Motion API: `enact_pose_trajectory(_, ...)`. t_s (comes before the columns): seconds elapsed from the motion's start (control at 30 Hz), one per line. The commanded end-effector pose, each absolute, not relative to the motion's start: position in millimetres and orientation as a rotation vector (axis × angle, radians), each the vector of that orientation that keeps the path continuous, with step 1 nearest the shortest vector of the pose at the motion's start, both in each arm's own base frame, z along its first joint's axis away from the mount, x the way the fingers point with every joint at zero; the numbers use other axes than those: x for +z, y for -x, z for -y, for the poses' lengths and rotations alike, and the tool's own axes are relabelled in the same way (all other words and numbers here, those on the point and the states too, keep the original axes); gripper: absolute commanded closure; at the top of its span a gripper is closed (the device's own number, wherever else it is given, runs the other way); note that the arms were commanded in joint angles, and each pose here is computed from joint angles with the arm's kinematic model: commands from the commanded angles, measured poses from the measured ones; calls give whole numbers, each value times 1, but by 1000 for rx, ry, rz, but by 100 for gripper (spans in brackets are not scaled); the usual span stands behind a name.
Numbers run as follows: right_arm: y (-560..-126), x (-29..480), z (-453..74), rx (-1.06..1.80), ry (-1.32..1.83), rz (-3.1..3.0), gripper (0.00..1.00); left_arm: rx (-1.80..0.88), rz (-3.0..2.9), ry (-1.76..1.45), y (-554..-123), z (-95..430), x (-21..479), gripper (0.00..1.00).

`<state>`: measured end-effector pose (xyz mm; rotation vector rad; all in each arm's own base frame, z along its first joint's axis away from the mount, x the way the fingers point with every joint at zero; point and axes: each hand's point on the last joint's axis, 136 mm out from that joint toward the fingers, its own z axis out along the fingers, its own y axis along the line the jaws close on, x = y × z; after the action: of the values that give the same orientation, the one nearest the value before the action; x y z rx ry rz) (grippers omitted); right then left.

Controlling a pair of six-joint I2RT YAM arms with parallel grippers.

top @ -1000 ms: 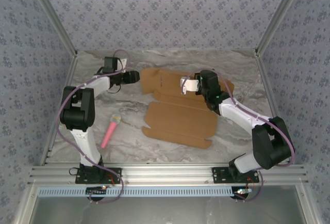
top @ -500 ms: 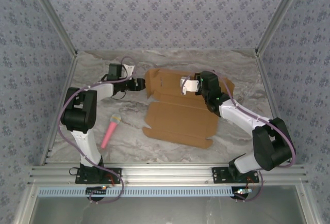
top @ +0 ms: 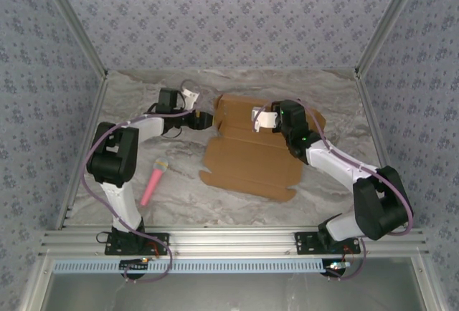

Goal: Fold the paper box

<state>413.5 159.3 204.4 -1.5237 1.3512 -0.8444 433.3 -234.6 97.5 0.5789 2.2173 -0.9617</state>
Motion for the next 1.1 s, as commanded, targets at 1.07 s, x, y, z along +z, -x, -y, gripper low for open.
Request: enact_pose_trajectory(1.07,-403,192,-158,-799,1565,-1389,100,-929,-1996,-858,-421,278,136,37)
